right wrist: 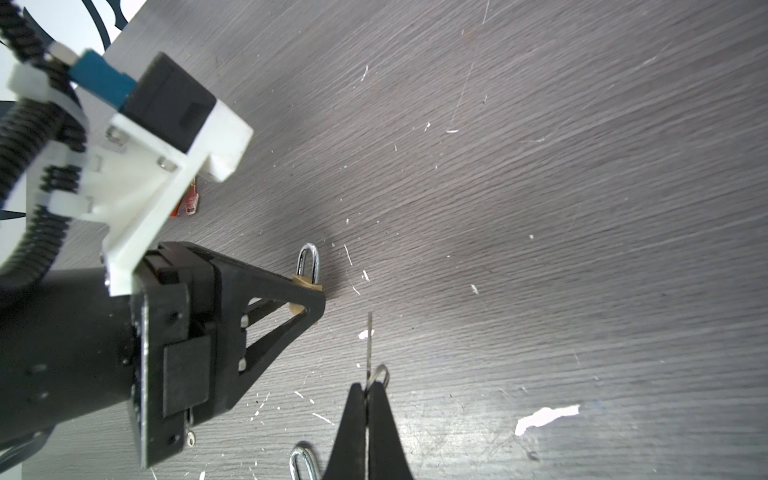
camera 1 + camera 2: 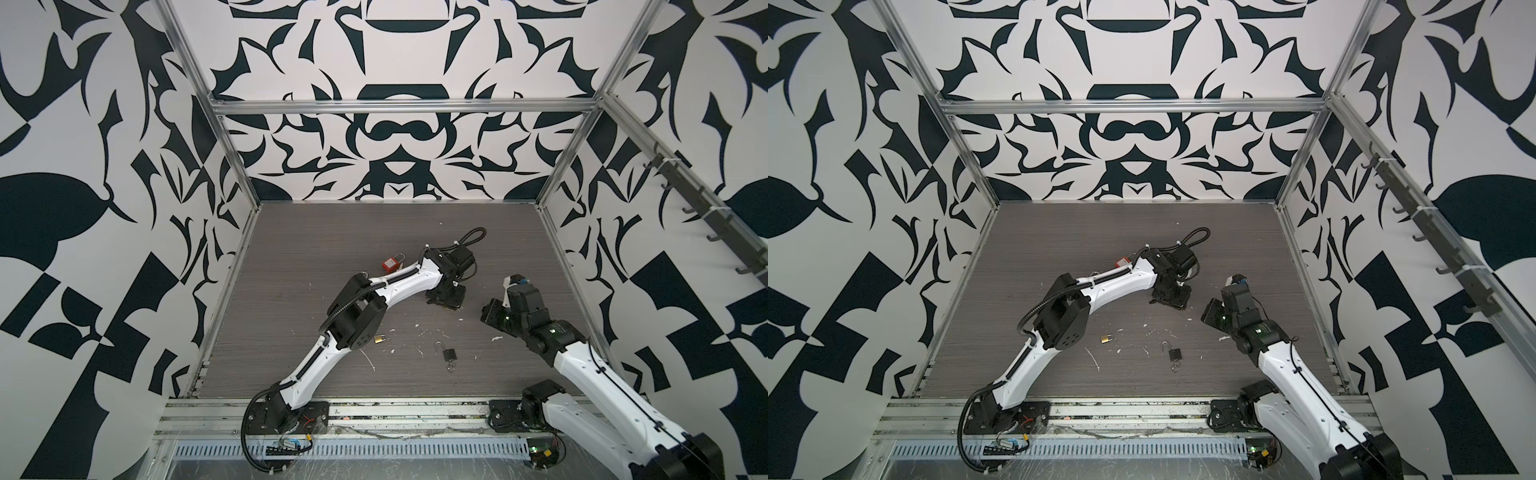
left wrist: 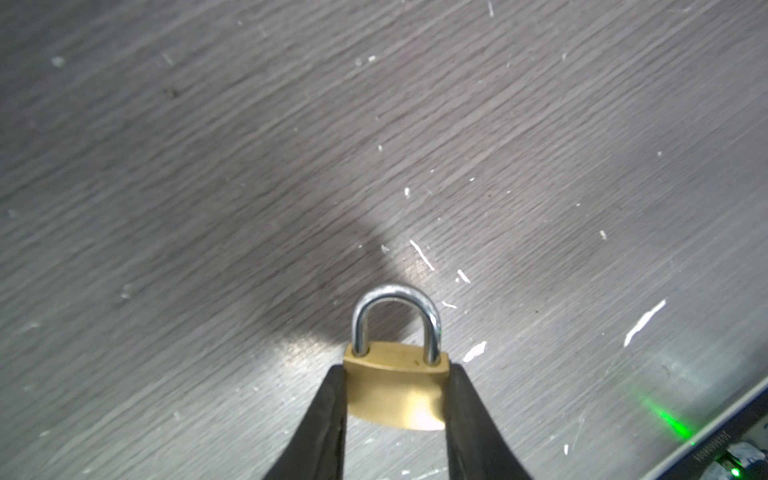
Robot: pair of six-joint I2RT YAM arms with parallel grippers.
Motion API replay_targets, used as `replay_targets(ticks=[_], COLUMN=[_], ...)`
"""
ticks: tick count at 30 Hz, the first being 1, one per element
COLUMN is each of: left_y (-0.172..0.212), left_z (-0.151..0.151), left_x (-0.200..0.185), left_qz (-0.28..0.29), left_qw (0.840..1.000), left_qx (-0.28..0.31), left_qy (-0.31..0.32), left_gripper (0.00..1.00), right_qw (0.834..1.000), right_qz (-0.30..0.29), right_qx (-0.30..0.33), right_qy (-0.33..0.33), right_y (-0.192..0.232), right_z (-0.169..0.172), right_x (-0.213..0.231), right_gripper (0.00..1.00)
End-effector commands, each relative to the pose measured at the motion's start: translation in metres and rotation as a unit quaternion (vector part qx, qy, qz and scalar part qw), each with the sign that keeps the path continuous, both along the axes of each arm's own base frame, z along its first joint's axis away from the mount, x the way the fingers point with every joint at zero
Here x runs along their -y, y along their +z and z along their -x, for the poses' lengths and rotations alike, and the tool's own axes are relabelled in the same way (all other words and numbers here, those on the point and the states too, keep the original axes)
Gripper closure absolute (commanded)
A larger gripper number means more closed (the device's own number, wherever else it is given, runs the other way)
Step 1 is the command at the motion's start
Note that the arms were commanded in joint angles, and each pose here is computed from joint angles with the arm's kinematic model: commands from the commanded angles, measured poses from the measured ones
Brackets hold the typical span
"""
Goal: Lock with the key
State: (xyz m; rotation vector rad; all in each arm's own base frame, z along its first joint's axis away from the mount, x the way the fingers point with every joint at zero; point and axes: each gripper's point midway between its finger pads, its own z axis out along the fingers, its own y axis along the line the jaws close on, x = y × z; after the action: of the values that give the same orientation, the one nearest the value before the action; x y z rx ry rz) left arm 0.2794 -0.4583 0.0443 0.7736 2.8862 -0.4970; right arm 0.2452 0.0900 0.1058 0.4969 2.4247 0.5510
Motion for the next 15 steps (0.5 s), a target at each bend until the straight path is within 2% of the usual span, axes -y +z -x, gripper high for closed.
replay_targets(ticks=[1, 8, 12, 15], left_y=[-0.012, -0.012, -0.005, 0.018], left_z=[-0.001, -0.001, -0.005, -0.016], left_x=[-0.008, -0.007, -0.009, -0.016], left_qz=[-0.015, -0.01, -0.008, 0.009], left_qw=[1.0, 1.0, 1.0, 0.999], left_qx=[-0.01, -0.013, -0.003, 0.022], left_qy=[0.004, 0.004, 0.009, 0.031], left_gripper=[0.65, 0.45, 0.41, 0.4], right_qw=[1.0, 1.0, 1.0, 1.0], right_qz=[-0.013, -0.014, -0.014, -0.018], right_qx=[0.015, 0.019, 0.019, 0.017], right_qy=[-0.004, -0.005, -0.005, -0.006], right_y=[0.009, 0.012, 0.011, 0.01], right_z=[-0.007, -0.008, -0.008, -0.007], right_x=[-0.003, -0.002, -0.002, -0.003], right_gripper=[1.0, 1.0, 1.0, 1.0])
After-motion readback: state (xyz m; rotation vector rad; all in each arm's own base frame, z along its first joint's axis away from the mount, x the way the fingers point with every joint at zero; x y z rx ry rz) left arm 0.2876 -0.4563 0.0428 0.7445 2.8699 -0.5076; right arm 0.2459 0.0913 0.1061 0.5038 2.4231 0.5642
